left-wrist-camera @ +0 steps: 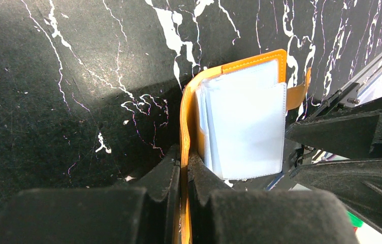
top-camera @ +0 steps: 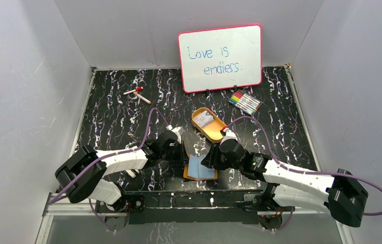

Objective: Put the credit cards into the card holder
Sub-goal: Turn over the card slot in the card holder.

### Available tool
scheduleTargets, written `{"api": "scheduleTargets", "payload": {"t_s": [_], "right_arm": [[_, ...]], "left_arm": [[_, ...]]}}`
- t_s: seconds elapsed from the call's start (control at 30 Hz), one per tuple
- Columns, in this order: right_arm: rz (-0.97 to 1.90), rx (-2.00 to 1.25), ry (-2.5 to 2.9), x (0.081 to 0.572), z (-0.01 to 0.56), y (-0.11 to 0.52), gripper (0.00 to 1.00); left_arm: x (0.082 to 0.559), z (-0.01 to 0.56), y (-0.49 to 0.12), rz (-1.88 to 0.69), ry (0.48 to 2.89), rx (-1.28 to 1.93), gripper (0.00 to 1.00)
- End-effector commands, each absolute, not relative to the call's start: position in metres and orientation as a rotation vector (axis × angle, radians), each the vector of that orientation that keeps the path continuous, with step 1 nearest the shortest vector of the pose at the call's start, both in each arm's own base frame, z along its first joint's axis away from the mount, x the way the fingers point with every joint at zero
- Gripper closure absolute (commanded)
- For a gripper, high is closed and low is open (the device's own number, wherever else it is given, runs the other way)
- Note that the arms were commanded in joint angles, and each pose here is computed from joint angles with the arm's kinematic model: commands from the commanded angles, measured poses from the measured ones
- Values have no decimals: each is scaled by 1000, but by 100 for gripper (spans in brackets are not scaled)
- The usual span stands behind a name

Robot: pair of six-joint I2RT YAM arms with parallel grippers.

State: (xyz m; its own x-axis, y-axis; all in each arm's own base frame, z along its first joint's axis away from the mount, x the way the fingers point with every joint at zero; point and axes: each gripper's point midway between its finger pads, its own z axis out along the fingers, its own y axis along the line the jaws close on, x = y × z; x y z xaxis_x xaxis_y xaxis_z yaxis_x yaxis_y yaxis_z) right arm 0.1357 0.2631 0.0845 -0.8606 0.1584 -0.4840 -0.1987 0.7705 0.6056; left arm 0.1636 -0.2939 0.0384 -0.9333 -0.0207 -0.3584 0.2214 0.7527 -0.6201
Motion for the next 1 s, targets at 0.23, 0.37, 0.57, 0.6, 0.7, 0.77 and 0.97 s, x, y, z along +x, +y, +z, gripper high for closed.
{"api": "scheduleTargets", "payload": {"t_s": [0.23,0.37,0.57,0.6,0.7,0.77,0.97], "right_arm": [[969,-158,2240,155,152,282,51],[1028,-228,2215,154,163,298,53],[1101,-261,2319,143,137,321,57],[1108,-245,2335,142,131,322,58],[1095,-219,2386,139,109,321,60],[1085,-213,2413,139,99,321,60],[1135,-195,2465,130,84,322,55]], "left_arm": [[169,50,-289,-928,2593,148,100],[170,54,-285,-915,2581,137,100],[170,49,-282,-894,2593,105,100],[170,48,-282,-895,2595,99,100],[169,47,-281,-900,2596,87,100],[168,47,-281,-905,2595,87,100],[169,50,-281,-911,2582,90,100]]}}
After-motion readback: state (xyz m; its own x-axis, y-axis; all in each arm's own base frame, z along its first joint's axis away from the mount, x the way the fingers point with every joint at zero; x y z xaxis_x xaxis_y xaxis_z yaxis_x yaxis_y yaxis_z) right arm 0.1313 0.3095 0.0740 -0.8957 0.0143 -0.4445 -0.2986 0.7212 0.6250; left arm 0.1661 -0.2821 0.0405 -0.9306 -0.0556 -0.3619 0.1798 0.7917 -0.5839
